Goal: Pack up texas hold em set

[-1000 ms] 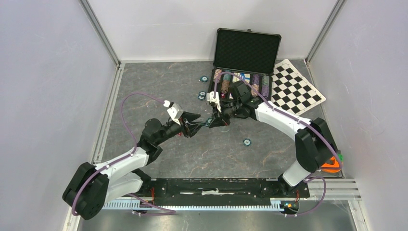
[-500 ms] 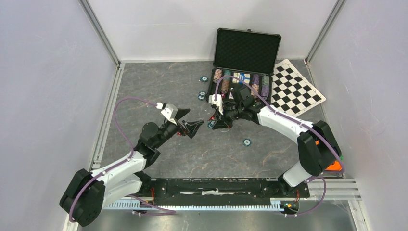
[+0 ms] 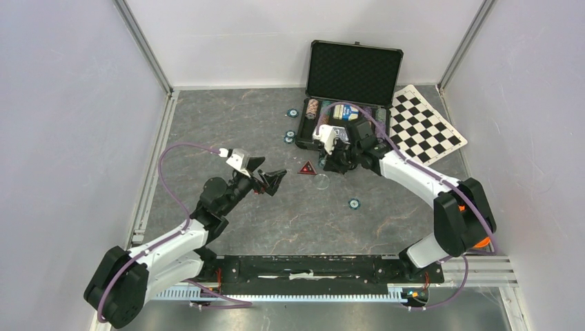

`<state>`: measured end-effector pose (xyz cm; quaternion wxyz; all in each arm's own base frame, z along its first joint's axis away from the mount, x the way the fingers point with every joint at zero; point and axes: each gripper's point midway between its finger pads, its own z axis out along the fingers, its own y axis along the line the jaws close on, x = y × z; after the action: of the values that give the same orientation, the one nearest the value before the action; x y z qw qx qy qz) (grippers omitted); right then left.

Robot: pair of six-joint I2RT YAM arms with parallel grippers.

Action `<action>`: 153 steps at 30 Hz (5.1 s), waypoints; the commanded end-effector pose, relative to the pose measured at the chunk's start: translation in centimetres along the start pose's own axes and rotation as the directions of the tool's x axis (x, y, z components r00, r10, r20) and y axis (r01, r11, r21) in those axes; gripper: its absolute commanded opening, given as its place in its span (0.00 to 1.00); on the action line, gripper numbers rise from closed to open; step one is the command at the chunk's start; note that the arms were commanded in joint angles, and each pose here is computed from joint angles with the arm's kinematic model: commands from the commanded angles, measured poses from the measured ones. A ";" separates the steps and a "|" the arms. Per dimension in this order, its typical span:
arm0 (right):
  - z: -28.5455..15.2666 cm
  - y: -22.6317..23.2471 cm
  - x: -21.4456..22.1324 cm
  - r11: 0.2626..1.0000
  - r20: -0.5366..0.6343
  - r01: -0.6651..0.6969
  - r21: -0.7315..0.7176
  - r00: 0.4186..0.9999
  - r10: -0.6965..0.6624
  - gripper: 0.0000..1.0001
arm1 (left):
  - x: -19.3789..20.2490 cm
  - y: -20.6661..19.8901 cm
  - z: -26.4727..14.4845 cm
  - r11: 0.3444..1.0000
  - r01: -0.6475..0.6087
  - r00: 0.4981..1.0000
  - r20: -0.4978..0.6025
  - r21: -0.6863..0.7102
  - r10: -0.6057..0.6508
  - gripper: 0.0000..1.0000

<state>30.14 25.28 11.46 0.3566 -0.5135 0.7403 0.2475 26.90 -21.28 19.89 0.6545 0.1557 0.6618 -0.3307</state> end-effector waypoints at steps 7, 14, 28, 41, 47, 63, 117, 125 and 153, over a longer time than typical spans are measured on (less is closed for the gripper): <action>-8.2 -12.8 1.0 0.854 -0.246 0.087 0.513 0.968 0.049 0.00 | 1.5 0.8 -0.3 0.998 0.040 0.999 0.010 -0.038 -0.040 1.00; -10.2 -16.2 4.4 0.812 -0.386 0.099 0.575 0.908 0.162 0.00 | 2.2 0.9 -0.2 0.999 0.028 1.000 0.002 -0.030 -0.028 1.00; -10.9 -18.2 9.8 0.813 -0.472 0.042 0.581 0.831 0.294 0.00 | 3.1 1.1 0.1 1.000 -0.012 1.000 -0.017 -0.024 0.011 1.00; -9.9 -20.0 12.1 0.836 -0.477 0.031 0.548 0.832 0.283 0.00 | 3.6 1.2 0.4 0.999 -0.049 0.999 -0.015 -0.009 0.048 1.00; -9.5 -20.8 12.7 0.841 -0.477 0.030 0.540 0.834 0.277 0.09 | 3.8 1.5 0.4 0.998 -0.061 0.998 -0.023 -0.020 0.061 1.00; -10.0 -21.4 12.3 0.825 -0.456 0.013 0.565 0.838 0.299 0.31 | 4.0 1.5 0.4 0.997 -0.073 0.997 -0.035 -0.020 0.072 1.00; -5.9 -12.4 14.1 0.905 -0.379 -0.295 0.307 0.835 0.400 0.00 | 4.2 1.4 0.4 0.997 -0.079 0.996 -0.046 -0.015 0.078 1.00; -4.9 -9.6 13.4 0.828 -0.241 -0.428 0.362 0.816 0.526 0.00 | 4.1 1.3 0.3 0.997 -0.078 0.996 -0.045 -0.014 0.077 1.00; -6.5 -10.6 11.8 0.823 -0.333 -0.216 0.526 0.838 0.433 0.29 | 4.0 1.2 0.2 0.996 -0.093 0.995 -0.045 -0.009 0.093 1.00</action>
<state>36.50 10.69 6.13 0.2743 -0.3014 0.9130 0.0161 27.29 -21.53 14.83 0.6362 0.1772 0.6868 -0.3036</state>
